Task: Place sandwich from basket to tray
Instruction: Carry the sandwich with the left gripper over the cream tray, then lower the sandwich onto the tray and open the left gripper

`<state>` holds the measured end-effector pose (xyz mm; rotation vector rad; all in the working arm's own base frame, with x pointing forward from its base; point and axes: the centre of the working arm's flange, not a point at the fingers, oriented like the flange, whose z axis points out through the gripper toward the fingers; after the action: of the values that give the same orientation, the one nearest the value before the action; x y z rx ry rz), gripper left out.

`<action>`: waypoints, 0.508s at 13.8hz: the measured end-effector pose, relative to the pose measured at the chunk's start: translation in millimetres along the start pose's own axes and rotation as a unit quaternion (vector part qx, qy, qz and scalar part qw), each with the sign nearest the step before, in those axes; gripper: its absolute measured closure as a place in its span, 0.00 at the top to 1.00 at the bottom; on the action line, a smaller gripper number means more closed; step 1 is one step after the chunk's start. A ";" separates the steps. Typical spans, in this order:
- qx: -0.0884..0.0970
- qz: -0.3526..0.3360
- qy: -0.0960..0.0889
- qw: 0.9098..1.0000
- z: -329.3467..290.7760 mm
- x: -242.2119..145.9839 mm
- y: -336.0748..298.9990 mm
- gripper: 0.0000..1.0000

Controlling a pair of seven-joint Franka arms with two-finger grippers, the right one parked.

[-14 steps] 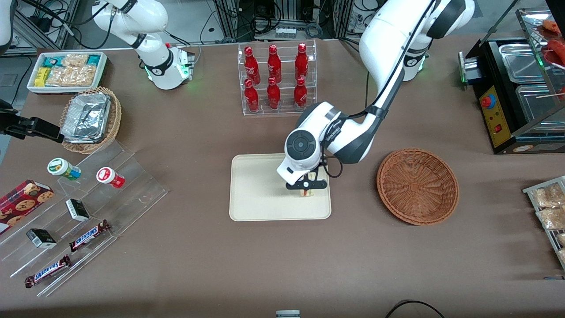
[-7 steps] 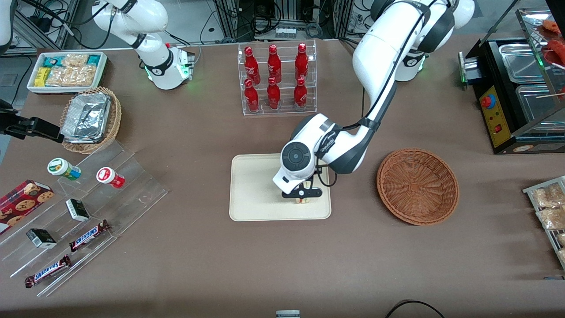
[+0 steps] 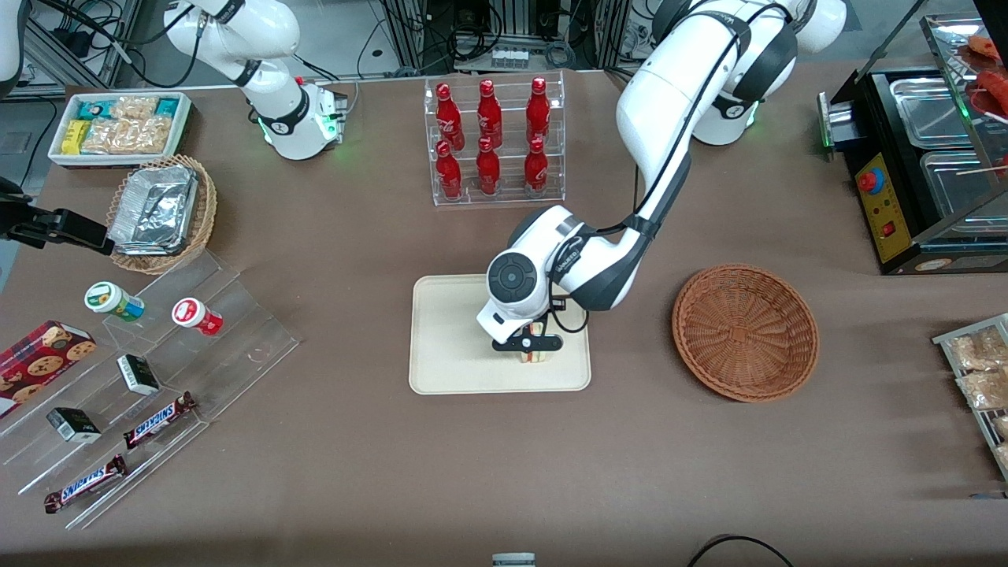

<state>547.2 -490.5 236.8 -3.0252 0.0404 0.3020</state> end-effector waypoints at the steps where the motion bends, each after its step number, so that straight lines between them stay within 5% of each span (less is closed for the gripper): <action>1: 0.000 0.000 0.001 1.000 2.1 0.8 0.0 0.15; 3: 0.000 0.000 0.001 1.000 4.0 1.6 0.1 0.15; 7: -0.002 -0.001 0.005 1.000 -0.1 3.3 -0.1 0.53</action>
<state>550.4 -490.5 236.3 -3.0300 0.0373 0.2871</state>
